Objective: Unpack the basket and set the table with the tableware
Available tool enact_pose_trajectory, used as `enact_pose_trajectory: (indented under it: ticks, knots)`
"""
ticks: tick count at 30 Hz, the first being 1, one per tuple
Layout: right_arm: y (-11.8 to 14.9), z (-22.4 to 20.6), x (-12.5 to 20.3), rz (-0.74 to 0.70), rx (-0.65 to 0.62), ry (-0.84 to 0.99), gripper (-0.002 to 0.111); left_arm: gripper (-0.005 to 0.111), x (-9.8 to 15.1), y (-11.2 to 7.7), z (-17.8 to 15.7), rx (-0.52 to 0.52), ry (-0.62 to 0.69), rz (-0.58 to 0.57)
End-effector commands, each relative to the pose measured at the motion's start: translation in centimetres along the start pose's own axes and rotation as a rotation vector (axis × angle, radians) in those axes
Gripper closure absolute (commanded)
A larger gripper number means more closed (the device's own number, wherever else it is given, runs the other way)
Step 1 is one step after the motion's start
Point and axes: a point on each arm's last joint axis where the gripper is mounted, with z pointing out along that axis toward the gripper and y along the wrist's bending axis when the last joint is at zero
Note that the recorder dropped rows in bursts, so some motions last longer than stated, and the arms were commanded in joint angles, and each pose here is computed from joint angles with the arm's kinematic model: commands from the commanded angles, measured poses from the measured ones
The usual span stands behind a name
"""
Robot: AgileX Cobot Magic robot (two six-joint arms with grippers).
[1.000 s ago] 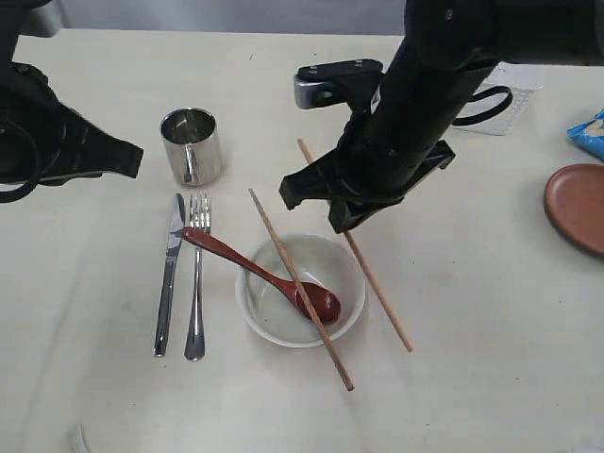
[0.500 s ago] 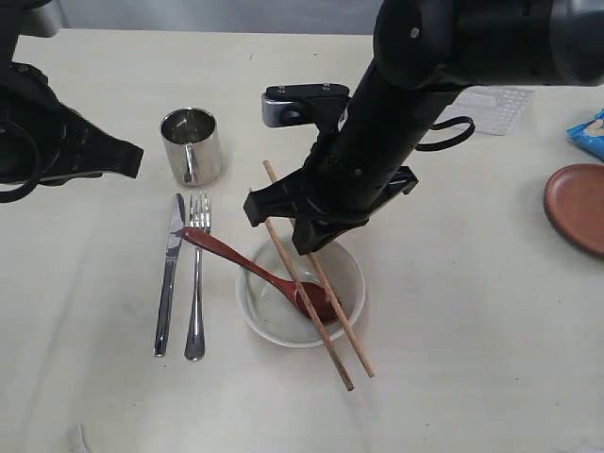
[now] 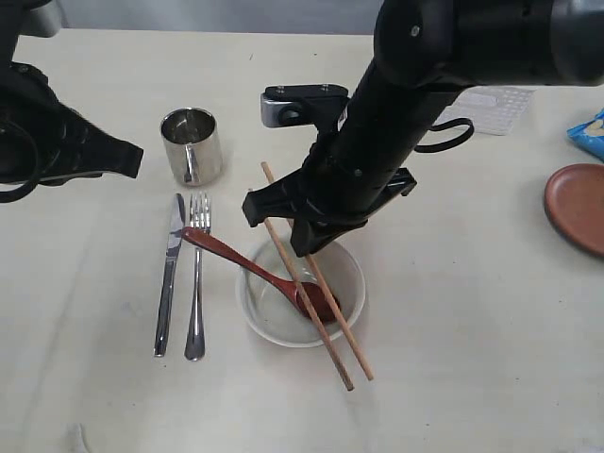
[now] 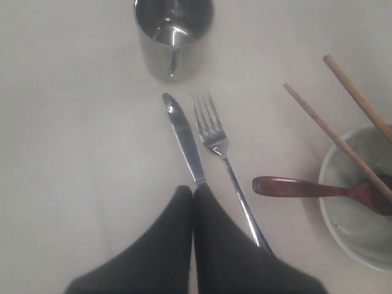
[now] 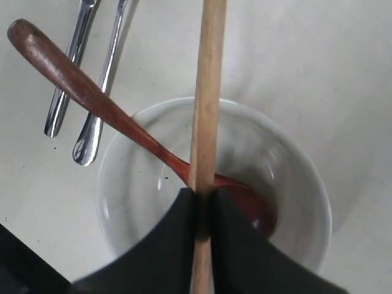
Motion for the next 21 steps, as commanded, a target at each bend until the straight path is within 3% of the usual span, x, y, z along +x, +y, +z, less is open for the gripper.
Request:
enact_pose_trajectory:
  ticks: [1, 21]
  knots:
    - [0.06, 0.08, 0.03, -0.008, -0.003, 0.006, 0.109, 0.107, 0.13, -0.01, -0.09, 0.007, -0.005, -0.004]
    - [-0.19, 0.90, -0.02, 0.005, 0.002, 0.029, 0.109, 0.107, 0.15, 0.00, -0.09, 0.006, -0.002, -0.004]
